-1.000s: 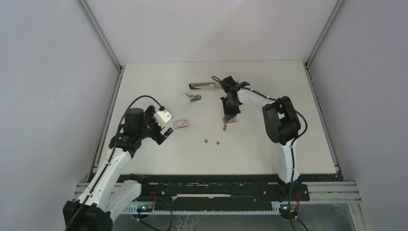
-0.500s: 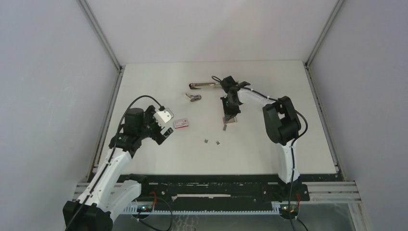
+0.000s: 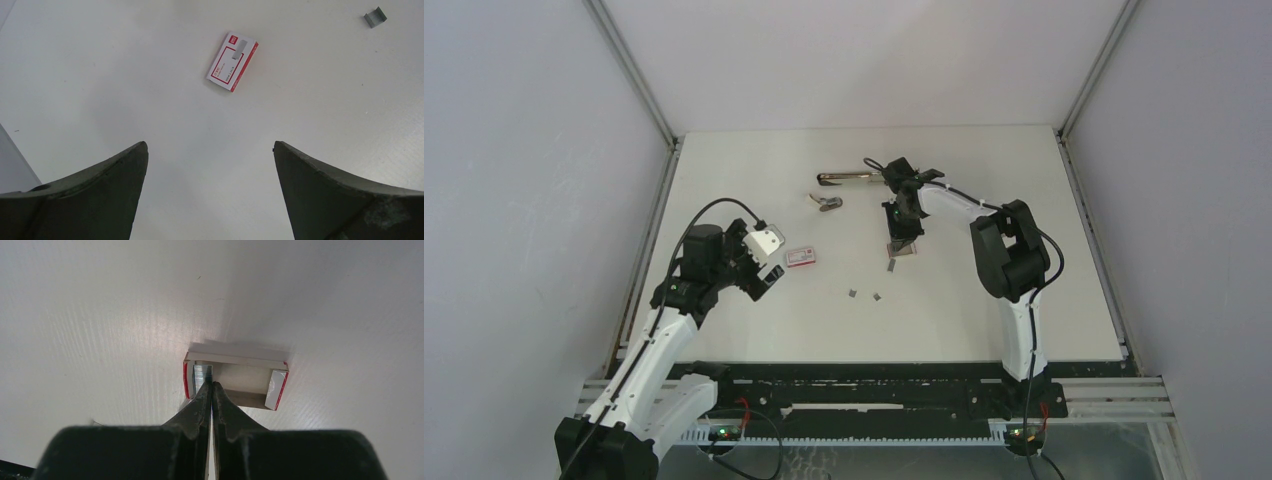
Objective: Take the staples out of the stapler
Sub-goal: Place the staple in the staple box.
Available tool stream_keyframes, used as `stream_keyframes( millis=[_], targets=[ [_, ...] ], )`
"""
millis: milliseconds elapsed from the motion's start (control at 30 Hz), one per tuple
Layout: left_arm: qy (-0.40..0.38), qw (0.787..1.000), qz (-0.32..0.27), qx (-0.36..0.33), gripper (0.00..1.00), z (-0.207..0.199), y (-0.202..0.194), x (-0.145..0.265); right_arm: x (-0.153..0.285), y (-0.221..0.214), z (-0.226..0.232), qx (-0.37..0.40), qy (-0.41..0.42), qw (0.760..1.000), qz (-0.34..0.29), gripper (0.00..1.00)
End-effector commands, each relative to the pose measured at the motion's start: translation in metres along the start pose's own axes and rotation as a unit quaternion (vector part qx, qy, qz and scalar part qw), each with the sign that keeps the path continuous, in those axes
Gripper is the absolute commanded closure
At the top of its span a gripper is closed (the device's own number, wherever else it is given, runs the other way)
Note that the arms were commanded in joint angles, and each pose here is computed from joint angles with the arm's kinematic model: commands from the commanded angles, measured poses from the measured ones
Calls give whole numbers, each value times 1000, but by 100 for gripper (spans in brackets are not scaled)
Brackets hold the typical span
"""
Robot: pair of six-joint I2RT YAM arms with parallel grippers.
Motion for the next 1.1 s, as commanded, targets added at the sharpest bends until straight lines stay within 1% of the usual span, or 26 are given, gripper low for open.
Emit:
stream_keyframes(
  millis=[0,1067],
  targets=[
    [8,1000,-7,-2,0,3,0,-1,19,9,3,12,6,1000,-25,100],
    [8,1000,-8,-2,0,3,0,-1,2,2,-1,9,3,1000,-1,100]
  ],
)
Point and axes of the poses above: each gripper's point midway between its finger pads, its own x axis back along the fingers, its own z axis along the line the jaws close on, y = z × x, the point moved 1 cm from there along x, back along the fingers, and after that the axes turned 7 degrees about x, right-handed, at the moved point
